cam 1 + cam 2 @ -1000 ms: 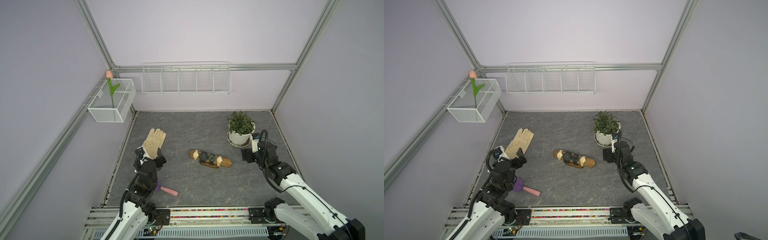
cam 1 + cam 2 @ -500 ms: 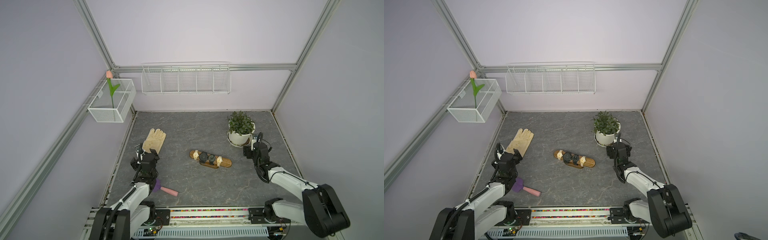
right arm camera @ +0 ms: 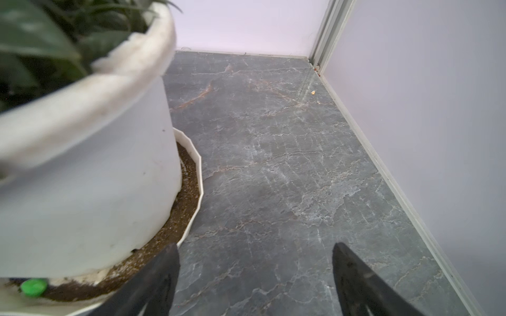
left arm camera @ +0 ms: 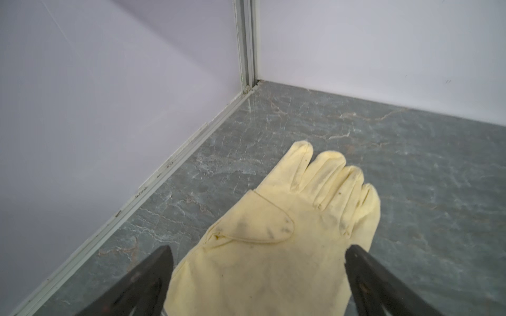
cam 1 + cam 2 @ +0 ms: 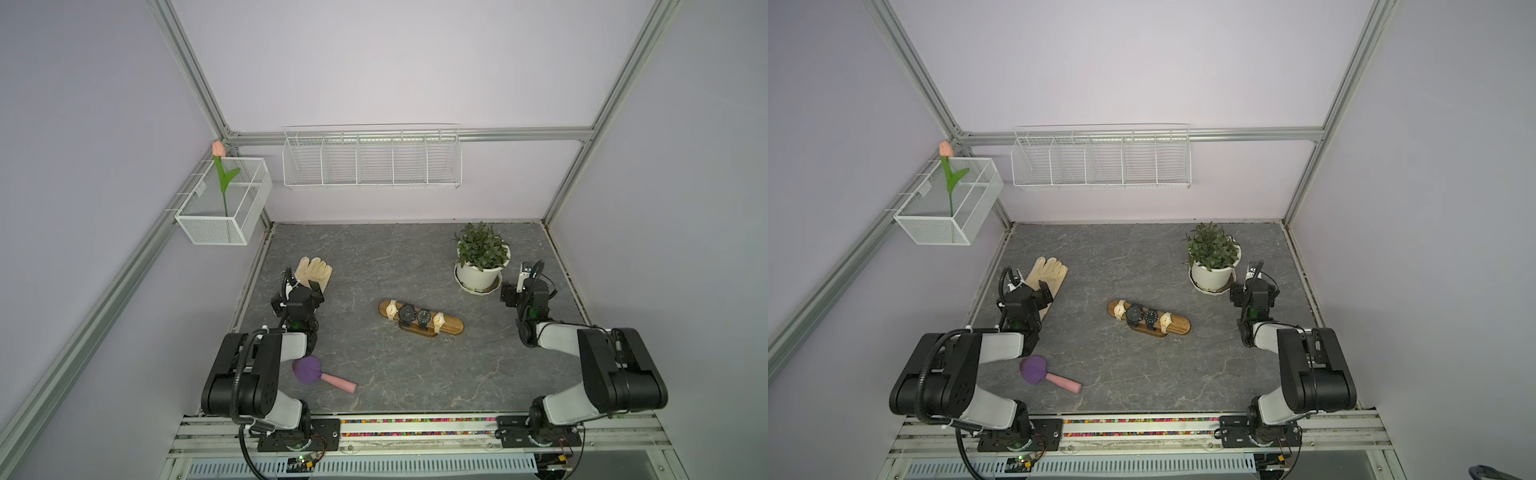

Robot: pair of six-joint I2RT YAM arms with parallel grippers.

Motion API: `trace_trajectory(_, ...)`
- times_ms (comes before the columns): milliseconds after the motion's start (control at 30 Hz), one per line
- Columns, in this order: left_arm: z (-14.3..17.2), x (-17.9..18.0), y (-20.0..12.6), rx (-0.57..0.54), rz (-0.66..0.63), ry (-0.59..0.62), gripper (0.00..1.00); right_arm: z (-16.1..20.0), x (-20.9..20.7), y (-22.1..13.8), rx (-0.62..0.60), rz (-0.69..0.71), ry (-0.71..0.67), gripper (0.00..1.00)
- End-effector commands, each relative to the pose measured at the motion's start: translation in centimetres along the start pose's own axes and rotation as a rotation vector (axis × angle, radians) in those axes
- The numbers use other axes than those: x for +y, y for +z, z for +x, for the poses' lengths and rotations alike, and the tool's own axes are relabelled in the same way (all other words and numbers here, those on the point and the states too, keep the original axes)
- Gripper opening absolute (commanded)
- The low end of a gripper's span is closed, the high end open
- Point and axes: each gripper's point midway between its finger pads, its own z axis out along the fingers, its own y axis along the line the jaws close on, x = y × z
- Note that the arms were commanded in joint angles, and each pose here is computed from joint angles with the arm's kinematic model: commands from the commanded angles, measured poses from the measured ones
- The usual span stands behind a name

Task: Place watch on stand
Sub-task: Reset both arms

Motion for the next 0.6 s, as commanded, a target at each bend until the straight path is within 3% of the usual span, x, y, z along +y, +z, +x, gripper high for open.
trace_trajectory(0,-2.3,-0.8,0.1,-0.063,0.04,-0.018,1.0,-0.8,1.5,-0.7,-0.123,-0.119,0.022,0.89)
trace_trajectory(400,-2.3,-0.7,0.2,-0.056,0.037,-0.018,1.0,-0.5,1.8,-0.8,-0.136,-0.164,0.031,0.89)
trace_trajectory(567,-2.4,-0.7,0.2,-0.056,0.037,-0.016,1.0,-0.5,3.6,-2.0,-0.181,-0.264,-0.026,0.89)
